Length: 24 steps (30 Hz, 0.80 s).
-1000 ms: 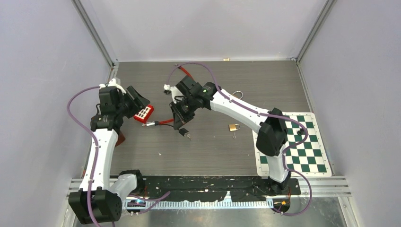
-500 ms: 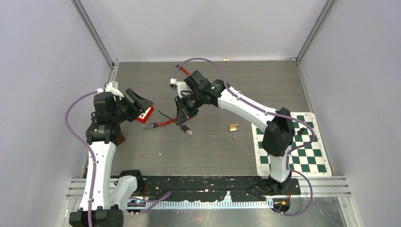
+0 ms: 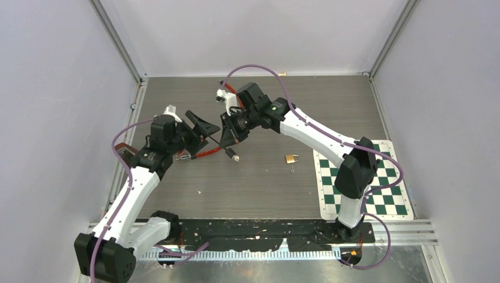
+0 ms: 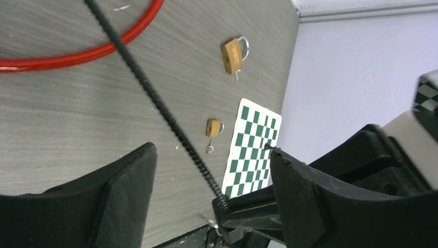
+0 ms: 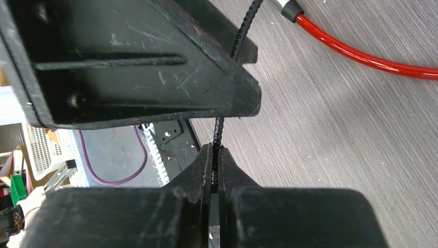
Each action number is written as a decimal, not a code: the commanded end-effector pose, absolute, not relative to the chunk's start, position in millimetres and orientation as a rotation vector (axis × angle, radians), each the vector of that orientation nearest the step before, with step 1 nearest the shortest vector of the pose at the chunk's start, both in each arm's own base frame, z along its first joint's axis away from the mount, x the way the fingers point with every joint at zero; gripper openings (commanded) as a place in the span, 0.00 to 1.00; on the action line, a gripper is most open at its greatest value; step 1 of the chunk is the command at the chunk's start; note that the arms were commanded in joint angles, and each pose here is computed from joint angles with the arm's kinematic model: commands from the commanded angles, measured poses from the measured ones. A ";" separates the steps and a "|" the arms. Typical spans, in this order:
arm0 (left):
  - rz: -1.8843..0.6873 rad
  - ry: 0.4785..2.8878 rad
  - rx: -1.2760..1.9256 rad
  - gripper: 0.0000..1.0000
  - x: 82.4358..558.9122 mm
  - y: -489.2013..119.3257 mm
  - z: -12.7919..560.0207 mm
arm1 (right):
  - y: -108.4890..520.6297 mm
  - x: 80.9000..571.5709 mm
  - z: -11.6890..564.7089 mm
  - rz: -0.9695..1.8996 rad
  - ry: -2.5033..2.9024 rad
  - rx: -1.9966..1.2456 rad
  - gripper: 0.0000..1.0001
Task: Lock with the key
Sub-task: Pick up the lock from the center of the board, then lock the lock.
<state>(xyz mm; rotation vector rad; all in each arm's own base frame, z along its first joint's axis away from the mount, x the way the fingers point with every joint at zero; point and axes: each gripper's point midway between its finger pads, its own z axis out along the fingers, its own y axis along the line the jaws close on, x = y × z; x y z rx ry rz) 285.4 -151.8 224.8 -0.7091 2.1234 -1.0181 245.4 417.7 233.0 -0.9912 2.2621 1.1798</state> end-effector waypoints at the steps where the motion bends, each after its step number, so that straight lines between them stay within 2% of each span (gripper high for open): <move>1: -1.050 1.977 -0.693 0.75 310.8 -154.7 262.1 | 418.2 246.9 269.5 1.188 2.101 -1.006 0.05; 3: -1.051 2.009 -0.714 0.63 309.3 -157.4 251.7 | 416.3 248.3 271.5 1.173 2.091 -1.004 0.05; 6: -1.057 2.023 -0.685 0.52 309.6 -164.0 248.3 | 414.3 250.2 272.7 1.165 2.084 -1.002 0.05; 12: -1.041 2.083 -0.634 0.47 313.4 -174.2 239.7 | 415.8 250.0 282.3 1.187 2.018 -1.003 0.05; 14: -1.042 2.073 -0.619 0.33 315.2 -174.9 241.7 | 416.1 249.9 283.6 1.188 2.008 -1.005 0.05; 15: -1.043 2.060 -0.604 0.22 316.7 -175.1 244.8 | 415.6 249.8 283.6 1.187 2.006 -1.006 0.05; 16: -1.045 2.046 -0.578 0.15 317.8 -175.7 248.9 | 415.0 249.0 283.0 1.186 2.008 -1.007 0.05; 17: -1.047 2.026 -0.537 0.00 319.3 -176.6 254.7 | 414.5 249.3 282.8 1.185 2.007 -1.007 0.05; 20: -1.037 1.958 -0.383 0.00 323.6 -179.7 272.9 | 411.3 245.0 283.1 1.183 1.993 -1.037 0.06; 22: -1.047 1.898 -0.236 0.00 324.8 -186.2 287.9 | 406.2 242.0 284.8 1.175 1.977 -1.064 0.18; 23: -1.044 1.881 -0.162 0.00 323.8 -189.3 293.3 | 400.8 242.0 290.6 1.172 1.962 -1.060 0.33; 24: -1.037 1.866 -0.090 0.00 323.2 -192.0 297.7 | 397.9 241.4 287.7 1.170 1.962 -1.059 0.41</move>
